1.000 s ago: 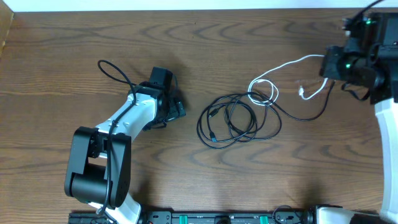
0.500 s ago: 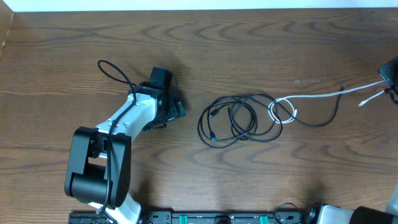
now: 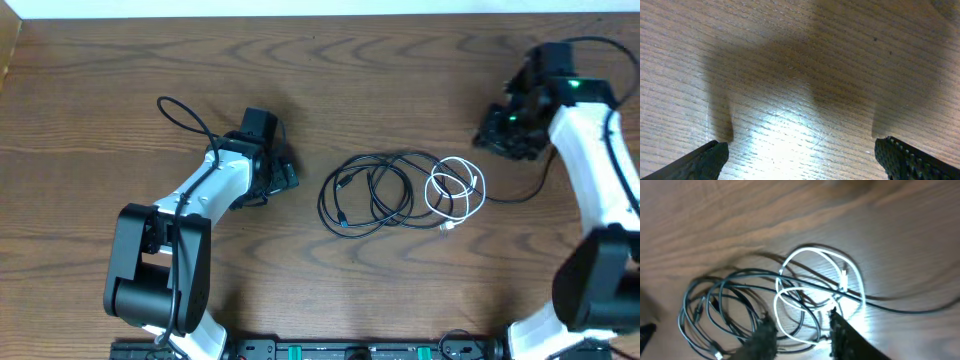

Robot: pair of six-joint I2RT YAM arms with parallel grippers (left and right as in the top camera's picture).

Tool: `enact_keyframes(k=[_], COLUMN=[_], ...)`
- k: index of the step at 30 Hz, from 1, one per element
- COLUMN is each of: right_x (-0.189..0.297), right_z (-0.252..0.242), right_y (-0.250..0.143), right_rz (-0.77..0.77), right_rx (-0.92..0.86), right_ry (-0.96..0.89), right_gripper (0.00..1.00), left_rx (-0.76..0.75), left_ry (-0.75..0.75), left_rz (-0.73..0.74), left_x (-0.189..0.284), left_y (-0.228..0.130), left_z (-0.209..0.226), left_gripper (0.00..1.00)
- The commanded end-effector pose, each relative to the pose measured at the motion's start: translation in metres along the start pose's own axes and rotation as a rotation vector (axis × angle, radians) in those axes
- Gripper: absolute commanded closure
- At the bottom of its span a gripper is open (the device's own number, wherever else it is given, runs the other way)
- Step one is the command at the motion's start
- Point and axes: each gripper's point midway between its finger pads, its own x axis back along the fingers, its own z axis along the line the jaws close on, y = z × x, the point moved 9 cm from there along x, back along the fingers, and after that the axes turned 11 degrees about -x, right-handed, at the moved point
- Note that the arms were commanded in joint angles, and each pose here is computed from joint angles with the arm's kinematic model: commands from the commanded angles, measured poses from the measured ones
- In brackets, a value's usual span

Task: Untangle cables

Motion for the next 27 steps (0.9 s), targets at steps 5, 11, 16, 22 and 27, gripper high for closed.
enact_keyframes(k=[5,11,16,22,27], right_x=[-0.05,-0.066,-0.068,-0.094,-0.116], right_z=[0.009,0.007,0.012,0.017,0.023], right_y=[0.0,-0.001,0.009,0.012,0.001], right_rz=[0.095,0.146,0.084,0.096,0.153], right_rx=[-0.161,-0.381,-0.496,-0.587,-0.564], right_ry=[-0.034,-0.056,-0.029,-0.028,-0.063], right_gripper=[0.55,0.5,0.45,0.54,0.56], left_rx=[0.0,0.0,0.0,0.0,0.0], left_ry=[-0.002,-0.002,-0.001,-0.002,-0.001], left_rz=[-0.01,-0.01,-0.01,-0.01,-0.01], left_x=[0.002,0.002,0.002,0.002,0.002], left_y=[0.004,0.004,0.004,0.004,0.004], left_z=[-0.002,-0.002,-0.002,-0.002,-0.002], left_gripper=[0.0,0.0,0.0,0.0,0.0])
